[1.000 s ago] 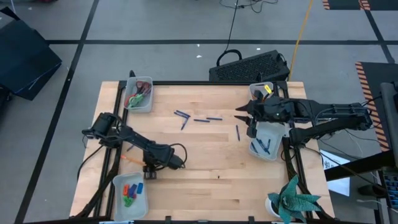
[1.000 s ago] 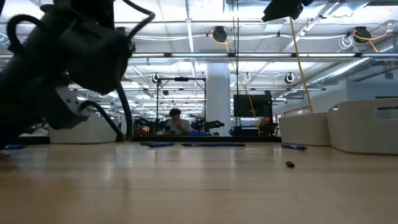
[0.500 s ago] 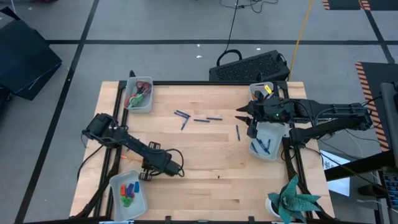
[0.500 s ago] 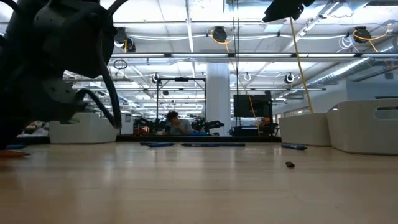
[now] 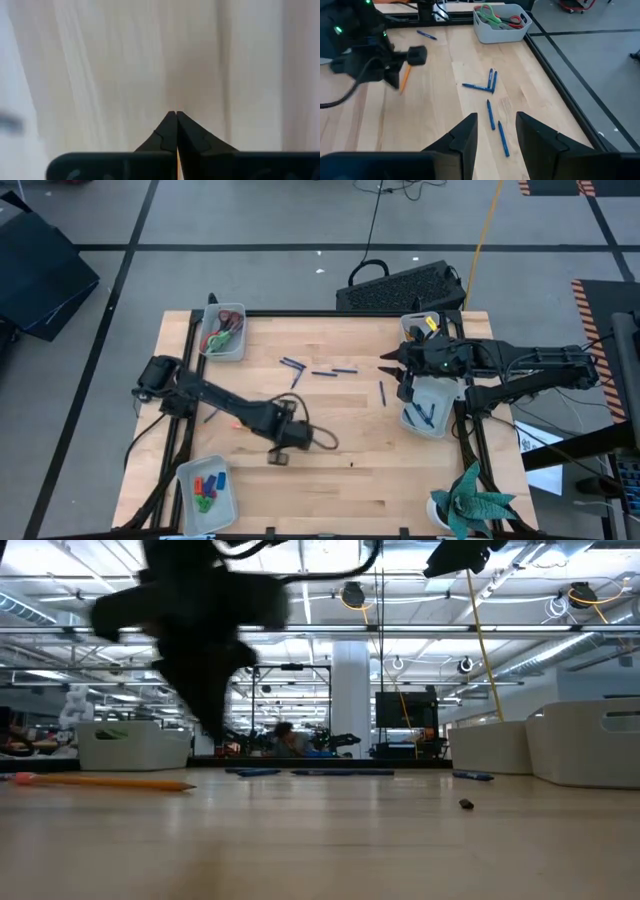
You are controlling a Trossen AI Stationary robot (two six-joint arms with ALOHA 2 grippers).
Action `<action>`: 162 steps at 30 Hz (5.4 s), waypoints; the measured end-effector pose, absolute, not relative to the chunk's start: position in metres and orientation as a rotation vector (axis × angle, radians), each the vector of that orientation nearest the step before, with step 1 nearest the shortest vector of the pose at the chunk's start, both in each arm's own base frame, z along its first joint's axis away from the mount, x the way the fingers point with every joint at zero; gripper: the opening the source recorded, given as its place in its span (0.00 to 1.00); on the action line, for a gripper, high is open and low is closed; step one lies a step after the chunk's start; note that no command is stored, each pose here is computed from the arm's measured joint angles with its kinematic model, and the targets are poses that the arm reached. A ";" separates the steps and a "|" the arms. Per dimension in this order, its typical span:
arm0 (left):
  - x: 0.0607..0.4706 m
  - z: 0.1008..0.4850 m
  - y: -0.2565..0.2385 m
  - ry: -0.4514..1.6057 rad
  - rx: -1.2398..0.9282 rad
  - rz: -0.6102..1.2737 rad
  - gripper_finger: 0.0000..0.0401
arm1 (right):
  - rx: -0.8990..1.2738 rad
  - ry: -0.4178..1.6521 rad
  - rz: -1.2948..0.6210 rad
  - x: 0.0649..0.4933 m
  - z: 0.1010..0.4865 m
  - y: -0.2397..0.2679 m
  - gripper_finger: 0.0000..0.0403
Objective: Sort crayons/erasers/pens/pencils in bins
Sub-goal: Put the orange pencil into the top right gray bin
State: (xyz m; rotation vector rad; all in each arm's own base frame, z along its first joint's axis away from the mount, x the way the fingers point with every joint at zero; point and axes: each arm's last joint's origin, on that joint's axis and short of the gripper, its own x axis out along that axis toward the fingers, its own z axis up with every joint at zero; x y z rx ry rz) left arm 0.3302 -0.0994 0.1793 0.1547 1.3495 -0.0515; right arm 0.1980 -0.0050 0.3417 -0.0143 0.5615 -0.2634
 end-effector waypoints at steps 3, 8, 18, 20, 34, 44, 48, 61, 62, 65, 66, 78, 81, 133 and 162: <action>0.348 0.189 -0.091 1.227 0.103 -0.024 0.01 | -0.018 0.590 -0.263 0.196 0.339 -0.005 0.31; 0.356 0.202 -0.079 1.186 0.100 0.002 0.10 | 0.021 0.617 -0.274 0.195 0.337 -0.005 0.31; 0.275 0.197 -0.062 1.461 0.201 -0.067 0.45 | 0.074 0.656 -0.293 0.194 0.332 -0.005 0.31; 0.247 0.189 -0.055 1.545 0.209 -0.081 0.50 | 0.099 0.655 -0.302 0.194 0.332 -0.005 0.31; 0.209 0.177 -0.020 1.512 0.083 -0.128 0.38 | 0.189 0.677 -0.338 0.200 0.326 -0.004 0.31; 0.214 0.150 -0.006 1.812 0.104 -0.123 0.31 | 0.110 0.716 -0.316 0.214 0.317 -0.004 0.31; 0.217 0.141 -0.011 1.840 0.124 -0.181 0.31 | 0.100 0.735 -0.312 0.215 0.306 -0.004 0.31; 0.225 0.127 -0.016 1.829 0.175 -0.191 0.23 | 0.106 0.793 -0.260 0.211 0.281 -0.002 0.31; 0.226 0.127 -0.017 1.820 0.182 -0.195 0.20 | 0.106 0.795 -0.253 0.211 0.281 -0.002 0.31; 0.227 0.125 -0.018 1.813 0.212 -0.224 0.11 | 0.097 0.837 -0.223 0.206 0.288 0.002 0.31; 0.227 0.125 -0.018 1.812 0.222 -0.235 0.08 | 0.088 0.850 -0.215 0.205 0.292 0.003 0.31; 0.247 0.151 -0.021 1.749 0.217 -0.193 0.05 | 0.073 0.878 -0.171 0.194 0.328 0.017 0.31; 0.255 0.171 -0.024 1.697 0.123 -0.162 0.04 | 0.079 0.874 -0.213 0.190 0.339 0.019 0.31; 0.374 0.372 0.000 0.017 -0.145 0.032 0.07 | 0.179 -0.136 -0.175 0.240 0.370 0.022 0.40; 0.350 0.385 0.009 0.107 -0.080 0.076 0.30 | 0.153 0.041 -0.208 0.239 0.378 0.005 0.04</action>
